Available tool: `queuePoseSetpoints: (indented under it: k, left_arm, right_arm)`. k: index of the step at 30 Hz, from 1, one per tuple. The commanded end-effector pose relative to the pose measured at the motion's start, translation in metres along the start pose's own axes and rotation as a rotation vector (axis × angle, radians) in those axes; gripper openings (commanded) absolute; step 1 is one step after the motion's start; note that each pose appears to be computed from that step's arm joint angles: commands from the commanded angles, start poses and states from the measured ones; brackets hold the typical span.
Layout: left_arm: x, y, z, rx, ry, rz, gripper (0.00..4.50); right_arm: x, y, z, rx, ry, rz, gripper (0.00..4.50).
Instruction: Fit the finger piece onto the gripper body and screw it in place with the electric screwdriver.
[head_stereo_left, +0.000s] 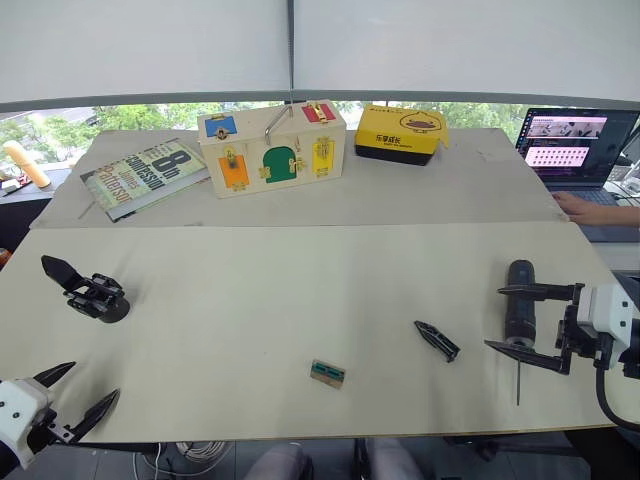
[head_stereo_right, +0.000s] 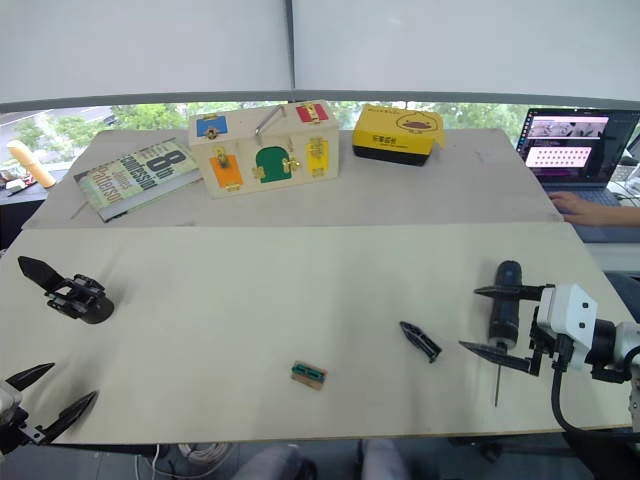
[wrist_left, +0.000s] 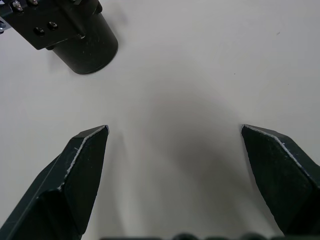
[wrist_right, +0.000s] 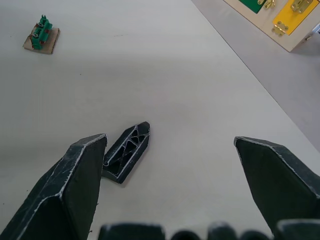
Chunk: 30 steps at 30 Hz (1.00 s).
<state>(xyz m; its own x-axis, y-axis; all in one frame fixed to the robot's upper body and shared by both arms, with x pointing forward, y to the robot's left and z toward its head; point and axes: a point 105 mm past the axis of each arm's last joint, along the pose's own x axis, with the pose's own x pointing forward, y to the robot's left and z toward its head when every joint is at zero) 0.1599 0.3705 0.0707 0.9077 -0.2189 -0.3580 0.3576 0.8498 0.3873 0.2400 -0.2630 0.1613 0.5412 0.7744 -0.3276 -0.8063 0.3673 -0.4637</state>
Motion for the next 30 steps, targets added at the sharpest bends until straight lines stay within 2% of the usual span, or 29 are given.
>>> queuePoseSetpoints:
  k: [1,3,6,9,13,17,21,26,30]
  left_arm:
    - [-0.004,0.008,0.012,-0.055,-0.058,0.049,4.50]
    - [-0.004,0.014,0.023,-0.143,-0.127,0.080,4.50]
    - [-0.011,0.025,0.027,-0.239,-0.184,0.174,4.50]
    - [-0.026,0.037,0.017,-0.284,-0.203,0.336,4.50]
    - [-0.039,0.031,0.000,-0.370,-0.200,0.474,4.50]
    - [-0.040,0.013,-0.006,-0.411,-0.187,0.504,4.50]
    - [-0.032,0.004,0.007,-0.413,-0.226,0.509,4.50]
    - [-0.014,0.009,0.026,-0.392,-0.247,0.510,4.50]
    - [0.017,0.011,0.027,-0.385,-0.160,0.471,4.50]
  right_arm:
    - [0.002,-0.004,0.011,-0.021,-0.042,-0.029,4.49]
    - [0.009,-0.004,0.017,-0.034,-0.077,-0.034,4.49]
    - [0.021,-0.001,0.043,-0.053,-0.246,-0.044,4.49]
    - [0.036,0.008,0.073,-0.045,-0.431,-0.039,4.49]
    - [0.054,0.022,0.104,-0.058,-0.633,-0.042,4.49]
    - [0.069,0.033,0.113,-0.050,-0.681,-0.010,4.49]
    - [0.072,0.038,0.116,-0.022,-0.686,0.062,4.49]
    - [0.071,0.036,0.118,-0.027,-0.680,0.084,4.49]
    - [0.074,0.035,0.123,-0.026,-0.685,0.097,4.49]
